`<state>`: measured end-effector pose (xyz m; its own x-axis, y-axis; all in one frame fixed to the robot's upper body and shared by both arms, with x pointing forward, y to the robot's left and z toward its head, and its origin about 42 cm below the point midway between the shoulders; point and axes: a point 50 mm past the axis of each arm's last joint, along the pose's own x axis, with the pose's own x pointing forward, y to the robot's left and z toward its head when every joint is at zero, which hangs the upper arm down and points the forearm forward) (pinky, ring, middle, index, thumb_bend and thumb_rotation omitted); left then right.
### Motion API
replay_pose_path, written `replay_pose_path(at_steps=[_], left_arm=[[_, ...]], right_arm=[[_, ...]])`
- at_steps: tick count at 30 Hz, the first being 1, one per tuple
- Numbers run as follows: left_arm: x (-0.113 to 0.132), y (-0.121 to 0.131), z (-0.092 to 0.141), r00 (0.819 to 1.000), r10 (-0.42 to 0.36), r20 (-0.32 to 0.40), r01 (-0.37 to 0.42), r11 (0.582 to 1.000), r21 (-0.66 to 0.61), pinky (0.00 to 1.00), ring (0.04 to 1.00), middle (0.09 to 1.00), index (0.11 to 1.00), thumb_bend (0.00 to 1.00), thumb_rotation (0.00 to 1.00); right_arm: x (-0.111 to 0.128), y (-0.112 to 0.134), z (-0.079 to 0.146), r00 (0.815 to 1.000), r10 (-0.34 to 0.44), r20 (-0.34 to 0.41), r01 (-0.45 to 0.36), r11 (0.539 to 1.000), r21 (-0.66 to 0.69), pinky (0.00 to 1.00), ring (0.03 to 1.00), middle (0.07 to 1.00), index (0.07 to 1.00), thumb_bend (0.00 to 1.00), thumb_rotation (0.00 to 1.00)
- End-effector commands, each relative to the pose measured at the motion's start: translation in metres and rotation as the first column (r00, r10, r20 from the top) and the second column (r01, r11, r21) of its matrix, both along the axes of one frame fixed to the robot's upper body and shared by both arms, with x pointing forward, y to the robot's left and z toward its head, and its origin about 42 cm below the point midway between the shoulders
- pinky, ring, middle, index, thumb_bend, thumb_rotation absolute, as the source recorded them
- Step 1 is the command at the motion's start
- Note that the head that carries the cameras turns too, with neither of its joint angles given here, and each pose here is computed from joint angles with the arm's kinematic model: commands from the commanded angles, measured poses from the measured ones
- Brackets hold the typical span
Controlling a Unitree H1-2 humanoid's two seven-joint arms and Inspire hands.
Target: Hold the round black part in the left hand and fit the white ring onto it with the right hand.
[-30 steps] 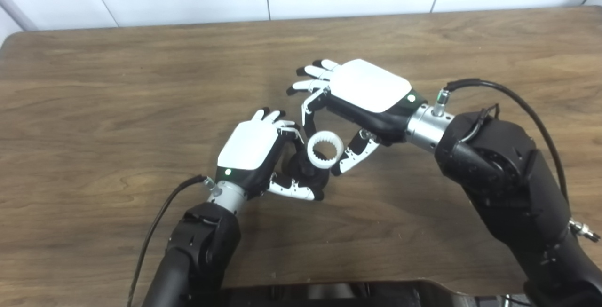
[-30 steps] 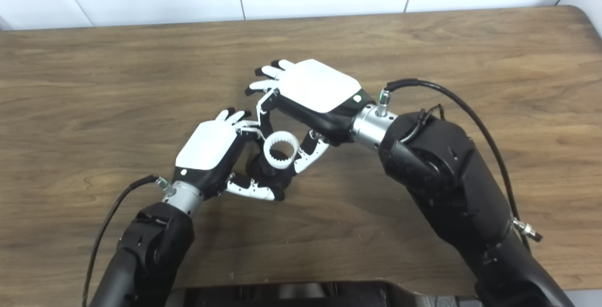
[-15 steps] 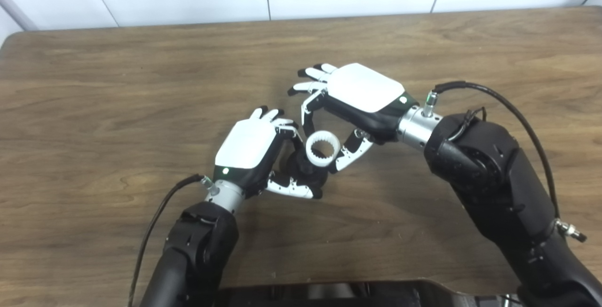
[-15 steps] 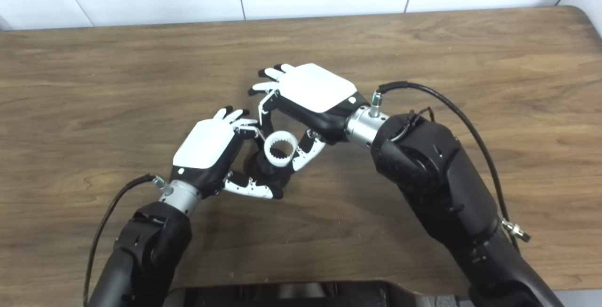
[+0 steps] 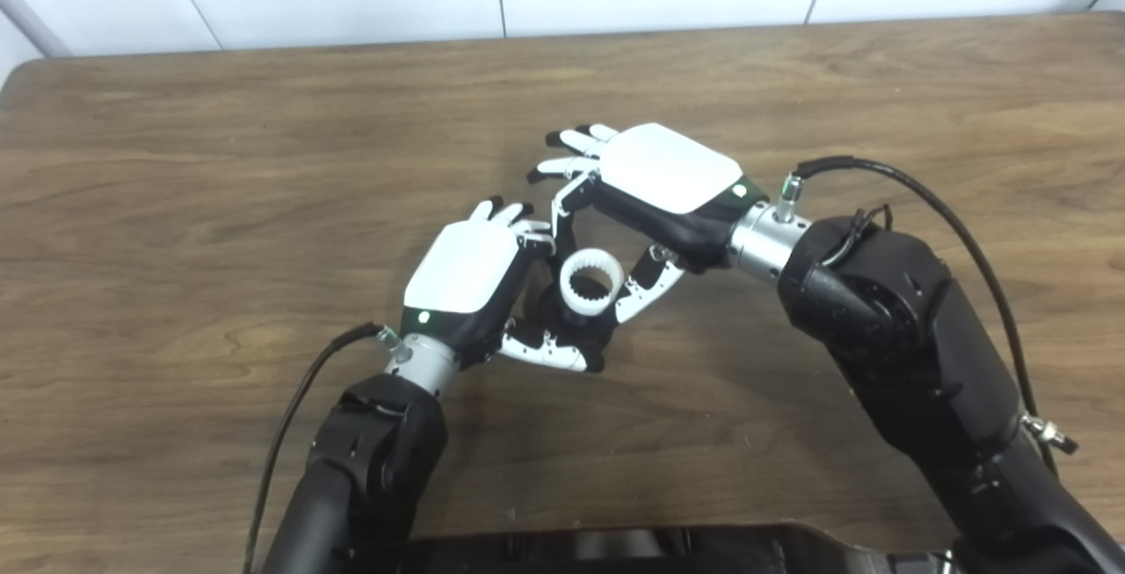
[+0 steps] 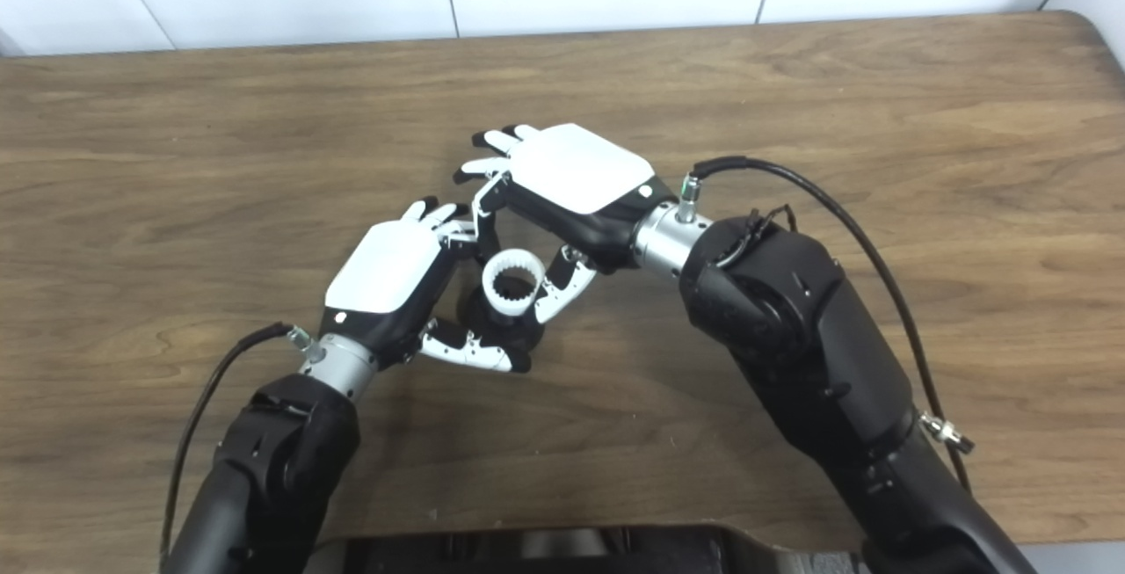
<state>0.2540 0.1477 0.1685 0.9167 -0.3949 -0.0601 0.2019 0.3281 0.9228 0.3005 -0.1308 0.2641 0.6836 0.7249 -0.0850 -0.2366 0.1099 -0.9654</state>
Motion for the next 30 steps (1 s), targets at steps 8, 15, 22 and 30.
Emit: replay_pose_path(at_steps=[8,15,22,30], left_arm=[[0.008,-0.005,0.01,0.998,-0.005,0.062,0.006,1.0,-0.016,1.0,0.937,0.812,0.487,0.52,0.06],[0.008,-0.005,0.003,0.998,-0.005,0.059,0.006,1.0,-0.006,1.0,0.929,0.806,0.487,0.52,0.06],[0.008,-0.005,-0.002,0.998,-0.002,0.062,0.002,1.0,-0.009,1.0,0.921,0.801,0.487,0.52,0.05],[0.007,-0.005,-0.005,0.998,0.0,0.057,0.0,1.0,-0.005,1.0,0.924,0.805,0.487,0.52,0.05]], right_arm=[[-0.003,0.004,0.012,0.999,0.024,0.047,-0.025,1.0,0.018,1.0,0.986,0.889,0.486,0.52,0.14],[-0.005,0.002,0.012,0.999,0.026,0.037,-0.026,1.0,0.006,1.0,0.994,0.893,0.487,0.52,0.14],[-0.006,0.001,0.01,0.999,0.022,0.027,-0.022,1.0,-0.001,1.0,0.993,0.89,0.487,0.52,0.14],[-0.005,0.001,0.006,1.0,0.017,0.012,-0.017,1.0,-0.007,1.0,0.999,0.891,0.487,0.52,0.14]])
